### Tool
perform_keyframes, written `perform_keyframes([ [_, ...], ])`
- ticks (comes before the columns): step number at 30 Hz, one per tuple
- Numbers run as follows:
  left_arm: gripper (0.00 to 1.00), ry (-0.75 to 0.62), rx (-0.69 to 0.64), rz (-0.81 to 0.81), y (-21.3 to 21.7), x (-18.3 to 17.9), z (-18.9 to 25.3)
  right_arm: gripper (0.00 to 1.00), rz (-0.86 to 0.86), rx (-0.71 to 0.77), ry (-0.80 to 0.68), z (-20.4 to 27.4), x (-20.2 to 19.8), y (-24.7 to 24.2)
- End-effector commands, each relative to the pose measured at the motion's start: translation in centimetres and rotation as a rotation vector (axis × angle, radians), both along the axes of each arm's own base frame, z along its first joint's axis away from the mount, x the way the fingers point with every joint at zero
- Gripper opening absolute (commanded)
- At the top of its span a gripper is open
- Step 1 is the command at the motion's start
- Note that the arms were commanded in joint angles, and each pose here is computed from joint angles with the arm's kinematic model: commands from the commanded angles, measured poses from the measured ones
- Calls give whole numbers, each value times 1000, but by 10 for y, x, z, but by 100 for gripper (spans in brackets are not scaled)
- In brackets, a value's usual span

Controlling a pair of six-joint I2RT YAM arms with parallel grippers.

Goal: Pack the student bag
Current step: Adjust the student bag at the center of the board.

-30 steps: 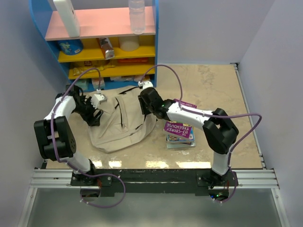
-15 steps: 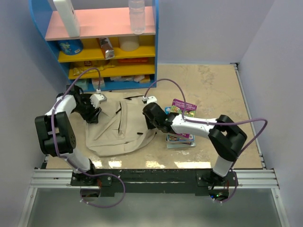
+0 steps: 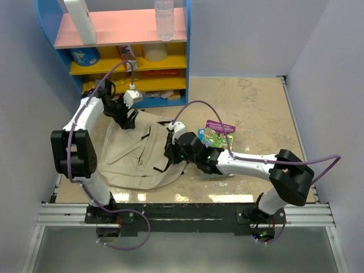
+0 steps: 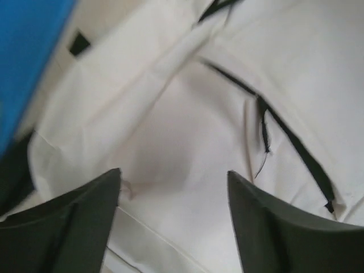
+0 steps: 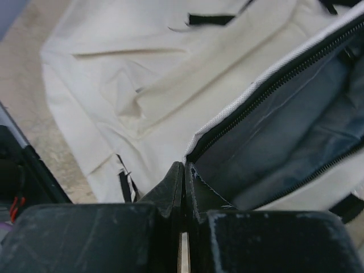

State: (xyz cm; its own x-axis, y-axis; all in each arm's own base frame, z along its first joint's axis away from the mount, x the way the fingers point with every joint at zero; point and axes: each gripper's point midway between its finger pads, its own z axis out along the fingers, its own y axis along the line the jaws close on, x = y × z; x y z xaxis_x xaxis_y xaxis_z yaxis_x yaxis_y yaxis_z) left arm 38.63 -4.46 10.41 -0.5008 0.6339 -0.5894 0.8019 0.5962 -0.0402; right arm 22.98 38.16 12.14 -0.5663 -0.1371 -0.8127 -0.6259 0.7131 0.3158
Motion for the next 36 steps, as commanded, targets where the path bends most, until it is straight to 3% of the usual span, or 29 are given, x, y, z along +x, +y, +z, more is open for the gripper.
perform_keyframes([
  [1, 94, -91, -229, 20, -43, 0, 86, 0, 102, 191, -172, 82, 9, 40],
  [2, 100, -94, -253, 27, -45, 1, 89, 0, 115, 193, -189, 86, 10, 45],
  [3, 100, -90, -278, 26, -49, 0, 92, 0, 128, 190, -193, 86, 8, 49],
  [12, 100, 30, -368, -18, -89, -15, 79, 0, 191, 138, -240, 83, 8, 85],
  [17, 100, 42, -378, 19, -91, -18, 73, 0, 191, 123, -258, 84, 12, 93],
  [34, 100, 125, -519, -116, -112, -56, 84, 0, 175, 118, -309, 96, 27, 106],
  [36, 95, 153, -522, -164, -112, -66, 86, 0, 176, 112, -310, 97, 30, 112],
])
